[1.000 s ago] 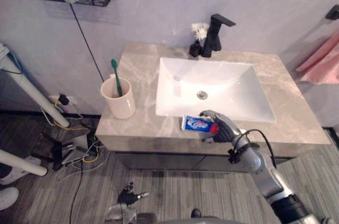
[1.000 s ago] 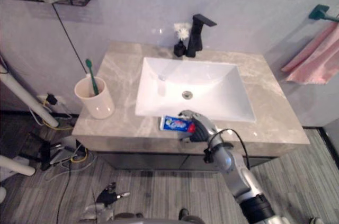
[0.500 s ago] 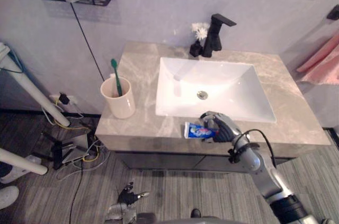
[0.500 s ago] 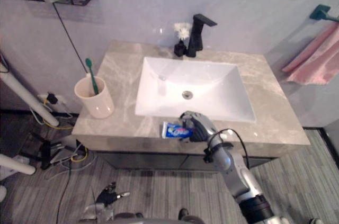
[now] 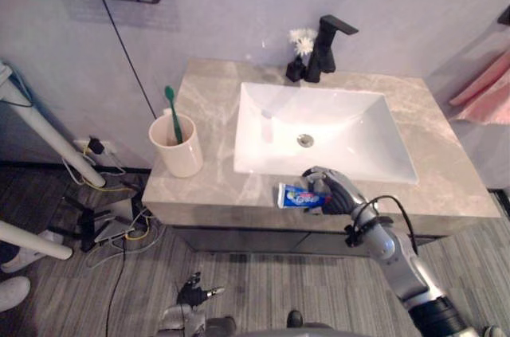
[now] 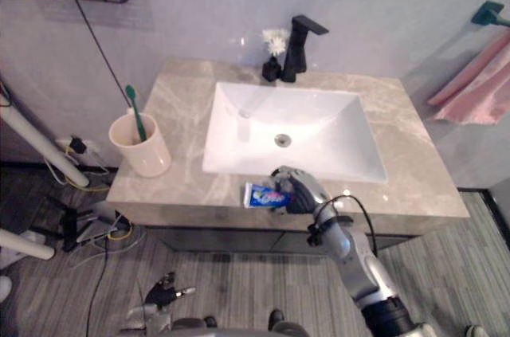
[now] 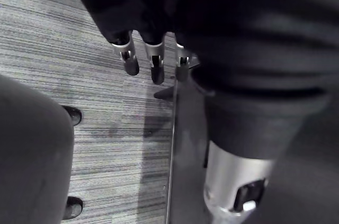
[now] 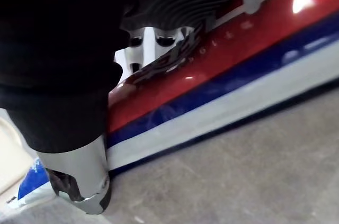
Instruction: Organize washtable
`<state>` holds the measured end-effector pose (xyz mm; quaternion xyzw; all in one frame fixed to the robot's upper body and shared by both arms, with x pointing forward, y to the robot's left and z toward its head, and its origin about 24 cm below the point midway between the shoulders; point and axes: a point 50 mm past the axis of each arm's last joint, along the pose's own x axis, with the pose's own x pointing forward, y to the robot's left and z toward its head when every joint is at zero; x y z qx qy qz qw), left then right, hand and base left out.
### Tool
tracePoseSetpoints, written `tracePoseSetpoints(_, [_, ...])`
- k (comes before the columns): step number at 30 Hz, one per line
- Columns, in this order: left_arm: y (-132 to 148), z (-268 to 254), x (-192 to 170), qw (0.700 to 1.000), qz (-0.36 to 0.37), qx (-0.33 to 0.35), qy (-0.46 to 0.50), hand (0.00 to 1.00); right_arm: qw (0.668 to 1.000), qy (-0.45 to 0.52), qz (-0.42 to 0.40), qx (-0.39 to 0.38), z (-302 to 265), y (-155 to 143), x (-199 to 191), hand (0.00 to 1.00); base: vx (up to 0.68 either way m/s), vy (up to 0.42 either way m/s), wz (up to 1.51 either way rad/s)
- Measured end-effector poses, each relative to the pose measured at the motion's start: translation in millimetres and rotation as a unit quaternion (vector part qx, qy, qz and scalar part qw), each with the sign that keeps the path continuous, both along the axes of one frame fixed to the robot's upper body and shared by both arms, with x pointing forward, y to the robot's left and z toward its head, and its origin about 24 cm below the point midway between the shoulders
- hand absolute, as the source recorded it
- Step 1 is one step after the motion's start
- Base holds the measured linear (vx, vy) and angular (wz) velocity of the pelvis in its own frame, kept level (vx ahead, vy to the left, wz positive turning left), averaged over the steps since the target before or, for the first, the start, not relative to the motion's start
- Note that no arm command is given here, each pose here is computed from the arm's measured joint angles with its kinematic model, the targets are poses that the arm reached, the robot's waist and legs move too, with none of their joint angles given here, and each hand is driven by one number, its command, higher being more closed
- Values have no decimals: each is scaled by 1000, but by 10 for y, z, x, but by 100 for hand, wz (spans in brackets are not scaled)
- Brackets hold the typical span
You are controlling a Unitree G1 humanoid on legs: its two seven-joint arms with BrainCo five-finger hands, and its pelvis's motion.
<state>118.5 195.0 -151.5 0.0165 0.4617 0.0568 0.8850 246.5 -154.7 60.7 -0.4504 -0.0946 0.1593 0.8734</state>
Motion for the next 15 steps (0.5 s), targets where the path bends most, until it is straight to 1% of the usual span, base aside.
tracePoseSetpoints(8, [-9, 0, 5, 1000, 1, -1, -1, 0, 999, -30, -41, -11, 15, 10, -28, 0, 0, 0, 0])
tracePoseSetpoints(13, [-10, 0, 7, 1000, 2, -1, 0, 0, 995, -53, -81, 6, 71, -65, -57, 0, 0, 0, 0])
tracePoseSetpoints(15, [-12, -2, 5, 1000, 2, -1, 1, 0, 990, -83, -115, 15, 183, -172, -51, 0, 0, 0, 0])
